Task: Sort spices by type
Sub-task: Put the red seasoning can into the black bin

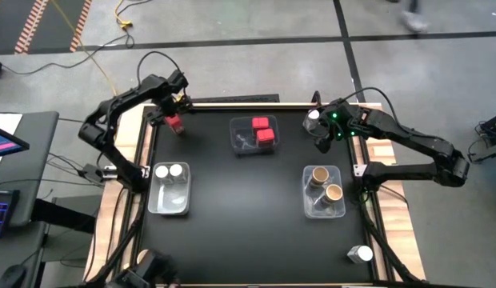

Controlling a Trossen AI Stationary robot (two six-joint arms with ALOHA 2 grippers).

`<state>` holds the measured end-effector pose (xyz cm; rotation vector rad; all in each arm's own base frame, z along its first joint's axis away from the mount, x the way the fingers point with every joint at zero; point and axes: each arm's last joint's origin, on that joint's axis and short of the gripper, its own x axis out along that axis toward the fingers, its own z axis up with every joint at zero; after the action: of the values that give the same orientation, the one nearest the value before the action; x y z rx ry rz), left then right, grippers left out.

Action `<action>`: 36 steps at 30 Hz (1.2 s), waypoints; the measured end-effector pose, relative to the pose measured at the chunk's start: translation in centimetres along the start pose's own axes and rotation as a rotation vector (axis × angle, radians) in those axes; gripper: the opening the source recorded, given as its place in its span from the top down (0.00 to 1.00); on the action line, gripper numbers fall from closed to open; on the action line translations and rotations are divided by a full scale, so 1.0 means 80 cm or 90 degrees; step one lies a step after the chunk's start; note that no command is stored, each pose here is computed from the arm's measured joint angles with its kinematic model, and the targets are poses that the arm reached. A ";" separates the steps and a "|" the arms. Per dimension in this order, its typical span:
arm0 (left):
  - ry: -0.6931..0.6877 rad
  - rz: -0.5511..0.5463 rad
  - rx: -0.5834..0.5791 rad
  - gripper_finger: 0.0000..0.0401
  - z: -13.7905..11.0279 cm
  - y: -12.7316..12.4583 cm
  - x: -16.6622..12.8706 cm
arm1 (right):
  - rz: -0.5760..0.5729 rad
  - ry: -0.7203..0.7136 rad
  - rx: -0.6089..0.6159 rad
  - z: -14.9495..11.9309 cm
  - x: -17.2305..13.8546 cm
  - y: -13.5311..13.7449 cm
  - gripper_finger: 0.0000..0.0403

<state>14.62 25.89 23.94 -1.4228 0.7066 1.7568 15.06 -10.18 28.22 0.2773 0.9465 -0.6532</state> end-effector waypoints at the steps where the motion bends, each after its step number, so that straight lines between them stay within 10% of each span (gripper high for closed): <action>1: -0.001 0.001 0.000 0.16 0.001 -0.002 0.004 | 0.000 0.000 0.000 0.000 0.000 0.000 0.08; 36: 0.070 0.003 0.060 0.40 0.010 -0.015 0.043 | 0.000 -0.002 0.007 0.000 0.000 0.000 0.08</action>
<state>14.82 27.92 20.80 -1.4624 0.8404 1.6367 15.08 -10.19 28.23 0.2862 0.9408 -0.6585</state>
